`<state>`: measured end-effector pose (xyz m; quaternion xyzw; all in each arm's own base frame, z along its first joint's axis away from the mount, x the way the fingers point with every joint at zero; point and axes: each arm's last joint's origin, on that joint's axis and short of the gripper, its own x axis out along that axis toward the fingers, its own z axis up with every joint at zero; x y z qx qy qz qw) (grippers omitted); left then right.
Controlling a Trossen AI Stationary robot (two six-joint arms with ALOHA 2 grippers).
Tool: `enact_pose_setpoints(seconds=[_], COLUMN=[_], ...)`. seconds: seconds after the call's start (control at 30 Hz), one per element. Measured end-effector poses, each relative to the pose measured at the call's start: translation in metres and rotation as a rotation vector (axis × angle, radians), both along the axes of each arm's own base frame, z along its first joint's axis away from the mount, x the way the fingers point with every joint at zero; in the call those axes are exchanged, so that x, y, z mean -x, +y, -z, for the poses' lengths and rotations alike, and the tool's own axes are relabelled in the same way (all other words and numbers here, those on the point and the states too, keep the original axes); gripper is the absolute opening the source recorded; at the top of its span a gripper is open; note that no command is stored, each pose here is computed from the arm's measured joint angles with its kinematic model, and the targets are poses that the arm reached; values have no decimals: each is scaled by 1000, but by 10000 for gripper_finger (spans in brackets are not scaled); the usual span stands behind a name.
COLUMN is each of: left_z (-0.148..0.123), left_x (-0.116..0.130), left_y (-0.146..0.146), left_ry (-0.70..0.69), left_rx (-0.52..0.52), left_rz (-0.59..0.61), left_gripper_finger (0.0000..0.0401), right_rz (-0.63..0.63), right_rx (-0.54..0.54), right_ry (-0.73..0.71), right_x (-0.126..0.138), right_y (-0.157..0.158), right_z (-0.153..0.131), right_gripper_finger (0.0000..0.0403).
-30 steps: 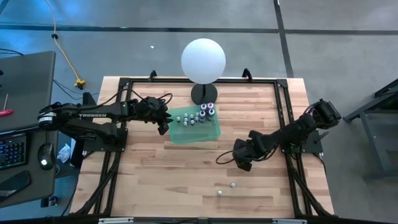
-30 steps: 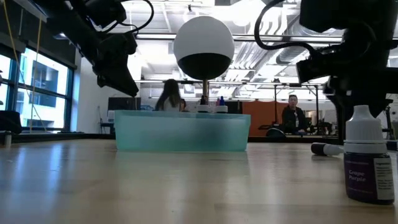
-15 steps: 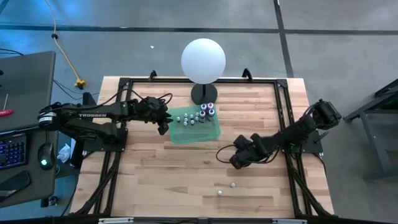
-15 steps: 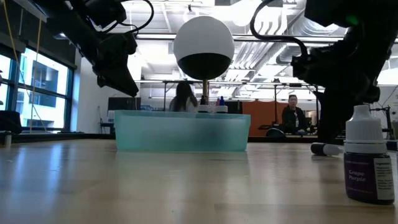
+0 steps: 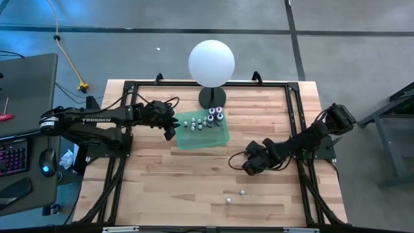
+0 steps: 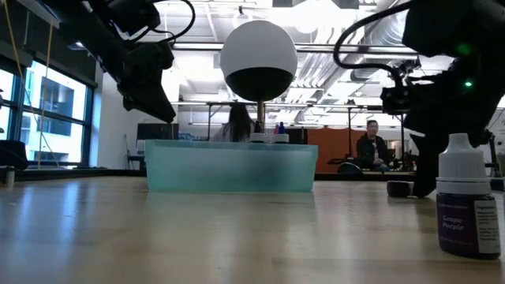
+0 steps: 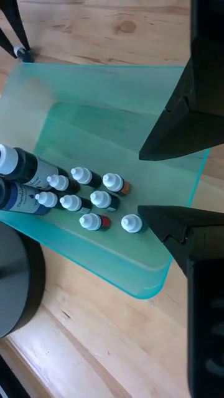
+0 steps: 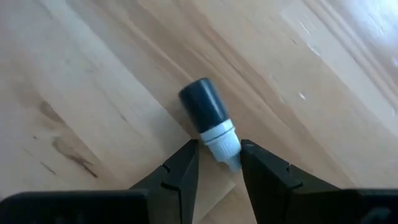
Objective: Pick & Place food coloring
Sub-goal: Put the small purple food coloring bottle into the green bin
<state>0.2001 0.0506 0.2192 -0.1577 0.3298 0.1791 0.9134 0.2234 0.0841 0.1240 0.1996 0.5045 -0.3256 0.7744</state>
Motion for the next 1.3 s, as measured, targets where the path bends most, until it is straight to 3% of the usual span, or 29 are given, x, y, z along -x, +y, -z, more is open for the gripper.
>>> enact_pose_setpoints(seconds=[0.33, 1.03, 1.17, 1.3], left_z=[0, 0, 0, 0], left_x=[0, 0, 0, 0], left_y=[0, 0, 0, 0], left_ry=[0, 0, -2, -2], left_rx=[0, 0, 0, 0], left_rz=[0, 0, 0, 0], left_gripper_finger=[124, 124, 124, 124], right_rz=[-308, -304, -345, -418], right_rx=[156, 120, 62, 84], right_ry=[42, 33, 136, 163], right_x=[2, 5, -2, -26], right_y=[-3, 8, 12, 13], right_z=[7, 7, -11, -51], right_gripper_finger=[113, 73, 73, 70])
